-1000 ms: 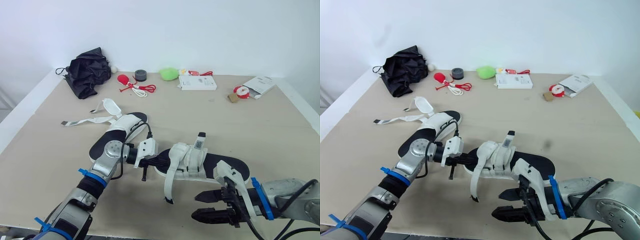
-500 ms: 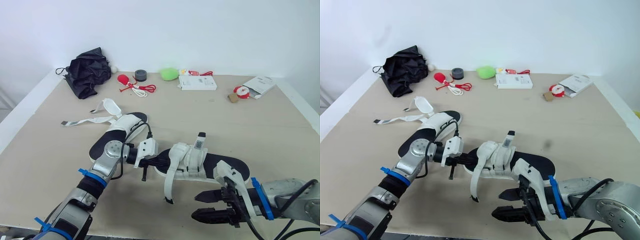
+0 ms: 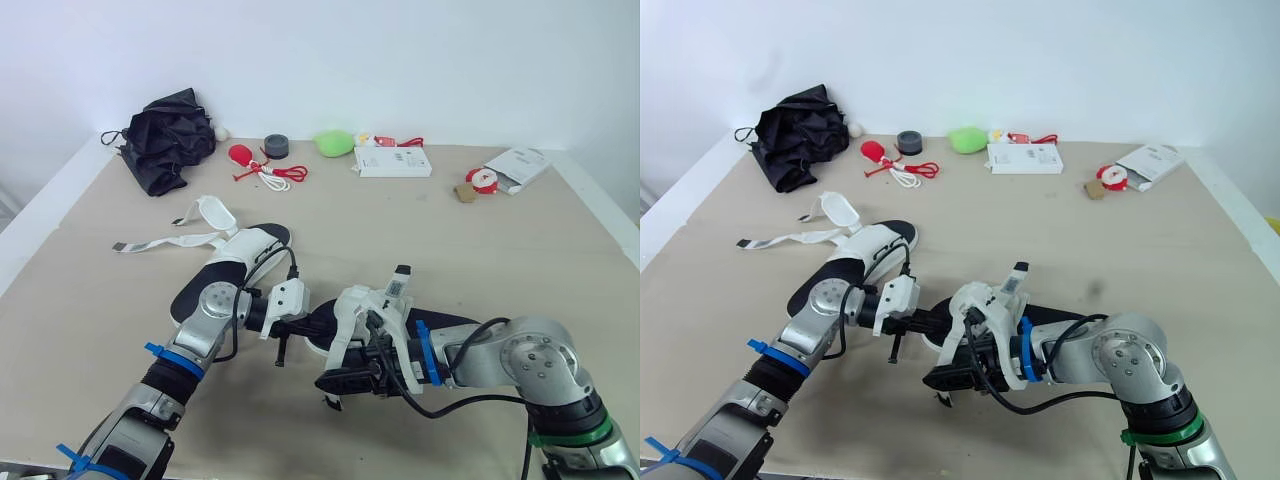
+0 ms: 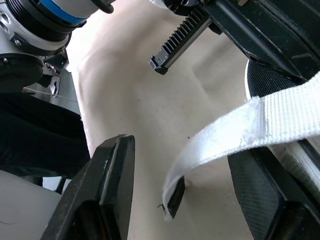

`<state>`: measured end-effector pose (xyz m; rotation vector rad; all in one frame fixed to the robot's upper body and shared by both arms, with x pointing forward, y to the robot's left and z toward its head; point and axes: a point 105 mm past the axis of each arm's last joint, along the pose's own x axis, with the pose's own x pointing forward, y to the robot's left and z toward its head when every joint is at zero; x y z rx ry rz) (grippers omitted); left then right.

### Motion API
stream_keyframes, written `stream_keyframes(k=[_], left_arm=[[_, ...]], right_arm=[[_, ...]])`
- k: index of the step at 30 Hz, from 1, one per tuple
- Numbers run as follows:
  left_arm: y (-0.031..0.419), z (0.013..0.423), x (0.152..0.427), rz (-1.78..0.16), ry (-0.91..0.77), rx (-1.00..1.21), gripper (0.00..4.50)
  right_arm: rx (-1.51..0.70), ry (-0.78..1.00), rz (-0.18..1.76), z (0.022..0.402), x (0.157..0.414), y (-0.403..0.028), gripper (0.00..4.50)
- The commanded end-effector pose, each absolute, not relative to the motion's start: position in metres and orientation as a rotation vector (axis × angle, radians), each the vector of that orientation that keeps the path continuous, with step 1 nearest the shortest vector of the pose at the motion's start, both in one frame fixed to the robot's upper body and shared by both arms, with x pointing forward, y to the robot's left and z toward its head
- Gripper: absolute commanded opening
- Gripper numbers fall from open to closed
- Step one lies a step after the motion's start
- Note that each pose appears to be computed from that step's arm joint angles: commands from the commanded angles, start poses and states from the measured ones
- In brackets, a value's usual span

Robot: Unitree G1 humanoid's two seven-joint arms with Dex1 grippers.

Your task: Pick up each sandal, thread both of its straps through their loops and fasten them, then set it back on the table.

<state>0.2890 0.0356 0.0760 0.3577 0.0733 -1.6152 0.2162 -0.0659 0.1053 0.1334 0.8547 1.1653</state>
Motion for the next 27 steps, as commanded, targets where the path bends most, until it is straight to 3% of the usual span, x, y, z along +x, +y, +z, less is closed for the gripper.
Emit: stream_keyframes(k=[1,21,23,24,27], left_arm=[[0.058,0.007,0.269,-1.598,0.430,0.349,0.00],[0.062,0.007,0.267,-1.600,0.444,0.353,0.00],[0.062,0.007,0.267,-1.600,0.444,0.353,0.00],[0.061,0.007,0.267,-1.600,0.443,0.353,0.00],[0.060,0.007,0.268,-1.600,0.441,0.352,0.00]], right_arm=[[0.132,0.830,1.139,0.114,0.221,-0.072,3.09],[0.142,0.912,1.182,0.102,0.204,-0.068,3.09],[0.142,0.910,1.181,0.102,0.205,-0.067,2.70],[0.143,0.908,1.181,0.102,0.206,-0.066,2.01],[0.144,0.903,1.182,0.103,0.206,-0.067,1.07]])
